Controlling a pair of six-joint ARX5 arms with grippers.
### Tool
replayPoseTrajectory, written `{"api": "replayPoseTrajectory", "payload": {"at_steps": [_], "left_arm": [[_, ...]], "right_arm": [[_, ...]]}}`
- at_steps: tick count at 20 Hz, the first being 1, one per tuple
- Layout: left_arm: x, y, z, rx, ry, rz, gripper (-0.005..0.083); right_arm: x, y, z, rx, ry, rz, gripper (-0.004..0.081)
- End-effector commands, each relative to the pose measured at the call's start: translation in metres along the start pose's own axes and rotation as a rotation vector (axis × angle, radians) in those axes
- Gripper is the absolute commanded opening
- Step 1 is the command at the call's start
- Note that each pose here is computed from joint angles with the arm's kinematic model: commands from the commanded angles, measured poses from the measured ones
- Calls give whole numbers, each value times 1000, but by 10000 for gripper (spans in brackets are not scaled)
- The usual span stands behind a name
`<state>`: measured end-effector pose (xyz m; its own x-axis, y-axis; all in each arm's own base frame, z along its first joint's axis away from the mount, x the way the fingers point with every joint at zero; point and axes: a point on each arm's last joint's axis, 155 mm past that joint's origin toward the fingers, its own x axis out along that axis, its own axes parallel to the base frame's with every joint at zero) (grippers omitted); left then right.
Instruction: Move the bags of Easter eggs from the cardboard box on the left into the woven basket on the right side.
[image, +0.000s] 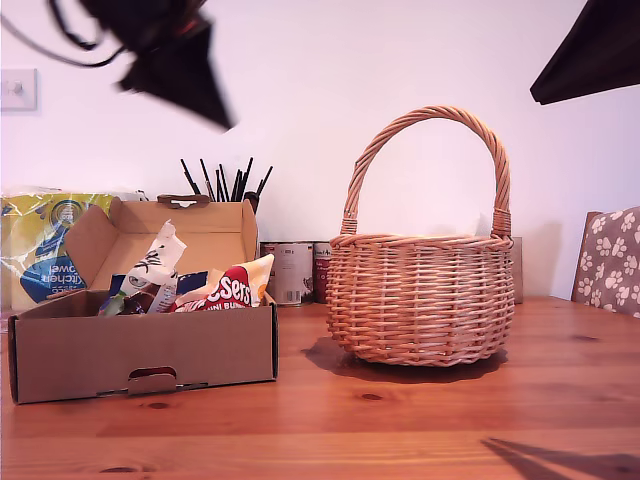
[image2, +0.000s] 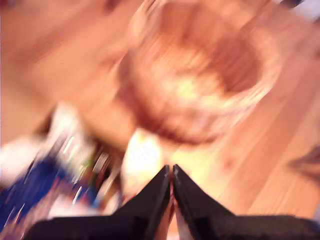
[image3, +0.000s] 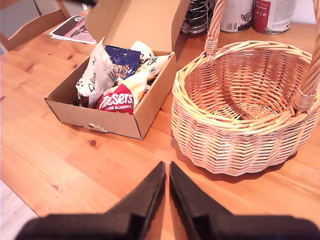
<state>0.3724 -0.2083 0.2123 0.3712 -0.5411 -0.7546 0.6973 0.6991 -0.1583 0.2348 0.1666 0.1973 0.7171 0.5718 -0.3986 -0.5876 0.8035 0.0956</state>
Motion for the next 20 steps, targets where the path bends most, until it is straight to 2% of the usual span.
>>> {"api": "replayPoseTrajectory", "payload": {"at_steps": [1,2,3,5,6,9,14,16,20], "left_arm": [[-1,6,-13,-46,39,20,-19],[-1,5,-17,-60,54,17,-1],[-1,4,-19,-109,64,16,103],[-1,6,-23,-167,80,40,579],[0,10,-26,-212,94,80,767],[0,23,-33,-275,121,208,778],[4,38,-38,-333,139,355,778],[13,46,-43,-345,160,383,778],[50,62,-68,-397,261,390,778]], "right_arm": [[4,-3,-11,1,21,-6,-5],[4,-3,-10,0,20,-7,-5],[4,-3,-9,0,15,-8,-5],[4,-3,-8,-1,13,-8,-5],[4,-3,-9,0,14,-8,-5],[4,-3,-9,0,15,-8,-5],[4,-3,-9,-1,15,-8,-5],[4,-3,-9,-1,15,-8,-5],[4,-3,-9,-1,15,-8,-5]]}}
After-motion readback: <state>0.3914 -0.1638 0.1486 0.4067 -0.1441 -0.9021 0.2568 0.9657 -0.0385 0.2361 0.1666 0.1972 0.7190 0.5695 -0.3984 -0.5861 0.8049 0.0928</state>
